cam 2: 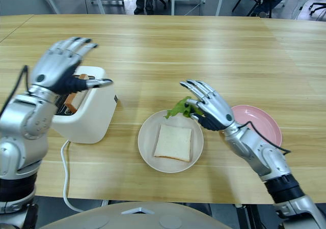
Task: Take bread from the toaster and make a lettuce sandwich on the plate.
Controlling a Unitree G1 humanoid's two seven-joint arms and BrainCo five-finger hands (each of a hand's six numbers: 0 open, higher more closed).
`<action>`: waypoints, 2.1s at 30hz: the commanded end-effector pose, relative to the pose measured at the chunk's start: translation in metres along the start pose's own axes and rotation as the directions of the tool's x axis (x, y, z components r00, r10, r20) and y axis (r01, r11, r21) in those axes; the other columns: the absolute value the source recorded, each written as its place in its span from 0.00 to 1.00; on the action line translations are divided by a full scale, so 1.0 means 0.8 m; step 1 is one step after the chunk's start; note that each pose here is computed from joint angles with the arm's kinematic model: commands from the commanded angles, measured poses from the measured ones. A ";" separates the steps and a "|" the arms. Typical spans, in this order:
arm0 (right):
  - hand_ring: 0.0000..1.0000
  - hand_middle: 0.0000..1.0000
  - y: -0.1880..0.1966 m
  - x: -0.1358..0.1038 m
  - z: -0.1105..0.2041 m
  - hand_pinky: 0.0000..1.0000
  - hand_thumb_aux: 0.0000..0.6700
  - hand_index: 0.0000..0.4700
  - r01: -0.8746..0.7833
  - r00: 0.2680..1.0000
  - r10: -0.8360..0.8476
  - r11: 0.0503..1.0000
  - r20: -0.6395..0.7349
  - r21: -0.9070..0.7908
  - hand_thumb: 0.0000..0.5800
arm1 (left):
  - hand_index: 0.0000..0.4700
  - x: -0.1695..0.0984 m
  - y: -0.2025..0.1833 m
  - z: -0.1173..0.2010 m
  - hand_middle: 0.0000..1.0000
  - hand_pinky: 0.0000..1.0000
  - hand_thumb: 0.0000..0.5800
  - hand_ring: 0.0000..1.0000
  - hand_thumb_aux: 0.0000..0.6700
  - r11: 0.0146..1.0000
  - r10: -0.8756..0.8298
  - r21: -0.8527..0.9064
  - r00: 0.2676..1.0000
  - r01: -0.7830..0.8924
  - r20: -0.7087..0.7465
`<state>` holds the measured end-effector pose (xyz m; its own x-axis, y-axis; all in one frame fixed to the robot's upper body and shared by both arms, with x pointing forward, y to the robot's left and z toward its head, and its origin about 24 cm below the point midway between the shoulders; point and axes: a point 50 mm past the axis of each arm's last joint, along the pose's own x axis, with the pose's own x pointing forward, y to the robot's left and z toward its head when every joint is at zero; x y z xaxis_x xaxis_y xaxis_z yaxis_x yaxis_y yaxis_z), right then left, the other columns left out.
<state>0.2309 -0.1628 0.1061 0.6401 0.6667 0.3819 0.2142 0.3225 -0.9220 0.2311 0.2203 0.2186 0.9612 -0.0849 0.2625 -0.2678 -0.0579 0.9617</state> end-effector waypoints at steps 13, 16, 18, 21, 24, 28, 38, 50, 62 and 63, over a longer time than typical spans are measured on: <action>0.00 0.00 0.074 -0.041 0.020 0.00 1.00 0.98 -0.389 0.921 0.386 0.919 0.061 0.058 1.00 | 0.00 -0.022 -0.077 -0.049 0.00 0.00 0.00 0.00 0.00 0.962 -0.272 -0.091 0.930 0.257 -0.247; 0.00 0.00 0.075 -0.053 0.020 0.00 0.00 0.00 -0.473 0.881 0.469 0.880 0.065 0.053 0.00 | 0.00 -0.018 -0.083 -0.047 0.00 0.00 0.00 0.00 0.00 0.954 -0.299 -0.102 0.922 0.282 -0.247; 0.00 0.00 0.069 -0.056 0.020 0.00 0.00 0.00 -0.488 0.873 0.484 0.871 0.061 0.065 0.00 | 0.00 -0.015 -0.085 -0.045 0.00 0.00 0.00 0.00 0.00 0.952 -0.305 -0.108 0.920 0.287 -0.245; 0.00 0.00 0.056 -0.056 0.020 0.00 0.00 0.00 -0.486 0.873 0.483 0.872 0.058 0.058 0.00 | 0.00 -0.012 -0.088 -0.044 0.00 0.00 0.00 0.00 0.00 0.944 -0.330 -0.110 0.912 0.312 -0.244; 0.00 0.00 0.043 -0.049 0.020 0.00 0.00 0.00 -0.471 0.882 0.468 0.881 0.058 0.043 0.00 | 0.00 -0.006 -0.091 -0.041 0.00 0.00 0.00 0.00 0.00 0.937 -0.347 -0.117 0.907 0.328 -0.239; 0.00 0.00 0.031 -0.040 0.023 0.00 0.00 0.00 -0.435 0.900 0.432 0.899 0.056 0.050 0.00 | 0.00 0.003 -0.094 -0.039 0.00 0.00 0.00 0.00 0.00 0.935 -0.355 -0.110 0.903 0.338 -0.242; 0.00 0.00 0.005 -0.020 0.041 0.00 0.00 0.00 -0.321 0.947 0.316 0.943 0.060 0.093 0.00 | 0.36 0.012 -0.102 -0.049 0.00 0.00 0.60 0.00 0.37 0.906 -0.419 -0.074 0.856 0.417 -0.303; 0.00 0.00 -0.010 -0.013 0.048 0.00 0.00 0.00 -0.224 0.975 0.221 0.965 0.038 0.137 0.00 | 0.98 0.013 -0.104 -0.032 0.00 0.00 1.00 0.00 1.00 0.899 -0.437 -0.142 0.874 0.415 -0.211; 0.00 0.00 -0.015 -0.018 0.033 0.00 0.00 0.00 -0.155 0.986 0.163 0.976 -0.034 0.154 0.00 | 0.98 0.030 -0.055 -0.026 1.00 1.00 1.00 1.00 1.00 0.969 -0.119 -0.235 0.981 0.081 -0.151; 0.00 0.00 -0.016 -0.019 0.030 0.00 0.00 0.00 -0.144 0.987 0.153 0.977 -0.045 0.156 0.00 | 0.98 0.030 -0.051 -0.027 1.00 1.00 1.00 1.00 1.00 0.969 -0.100 -0.237 0.983 0.062 -0.154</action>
<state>0.1980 -0.1532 0.1132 0.6738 0.7072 0.2140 -0.0096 0.2979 -0.9545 0.2684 0.2448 0.1668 0.9939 0.0970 0.0523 -0.0676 0.1618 0.9845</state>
